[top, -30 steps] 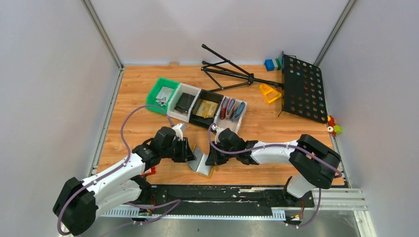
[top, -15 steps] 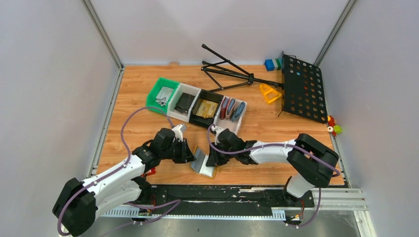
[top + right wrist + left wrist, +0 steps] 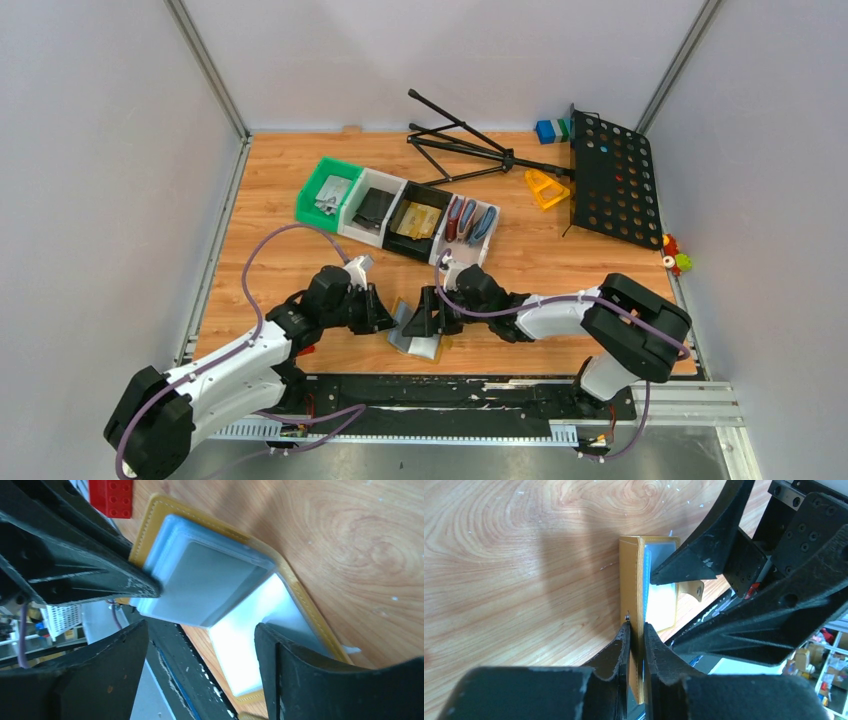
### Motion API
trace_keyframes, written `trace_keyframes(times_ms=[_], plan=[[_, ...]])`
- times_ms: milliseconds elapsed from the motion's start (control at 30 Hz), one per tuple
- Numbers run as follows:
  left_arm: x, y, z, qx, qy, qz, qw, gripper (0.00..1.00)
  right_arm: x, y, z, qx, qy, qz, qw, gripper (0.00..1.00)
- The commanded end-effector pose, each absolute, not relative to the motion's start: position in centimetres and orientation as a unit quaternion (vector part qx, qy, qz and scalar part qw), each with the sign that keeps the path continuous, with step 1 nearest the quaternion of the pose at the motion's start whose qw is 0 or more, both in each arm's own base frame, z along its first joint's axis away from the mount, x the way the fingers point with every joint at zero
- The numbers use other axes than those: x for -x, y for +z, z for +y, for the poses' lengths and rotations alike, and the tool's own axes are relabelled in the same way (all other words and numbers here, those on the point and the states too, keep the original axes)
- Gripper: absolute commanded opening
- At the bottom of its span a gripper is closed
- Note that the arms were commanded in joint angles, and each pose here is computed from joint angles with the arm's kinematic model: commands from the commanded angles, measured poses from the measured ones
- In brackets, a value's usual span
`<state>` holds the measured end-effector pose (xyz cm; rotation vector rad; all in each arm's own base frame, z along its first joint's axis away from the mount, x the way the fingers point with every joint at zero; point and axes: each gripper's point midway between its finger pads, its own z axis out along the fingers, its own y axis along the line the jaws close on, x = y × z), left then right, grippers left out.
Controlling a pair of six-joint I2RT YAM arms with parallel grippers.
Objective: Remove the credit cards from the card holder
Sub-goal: Remove the credit card from the card holder.
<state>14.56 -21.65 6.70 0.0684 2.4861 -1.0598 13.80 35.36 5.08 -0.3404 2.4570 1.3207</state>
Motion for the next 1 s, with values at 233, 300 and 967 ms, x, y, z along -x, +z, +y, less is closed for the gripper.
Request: trace_keyframes(times_ms=[233,300,967], plan=[[-14.7,8.9,-23.1,-0.019,-0.438,0.869,0.229,0.25,-13.5,5.9,36.8,0.099,0.502,0.845,0.152,0.73],[-14.7,9.2,-23.2,-0.021,-0.445,0.866,0.228,0.23,-13.6,5.8,36.7,0.097,0.497,0.849,0.153,0.67],[-14.6,9.3,-23.2,-0.023,-0.443,0.867,0.225,0.17,-13.9,5.0,35.6,0.108,0.455,0.869,0.161,0.5]])
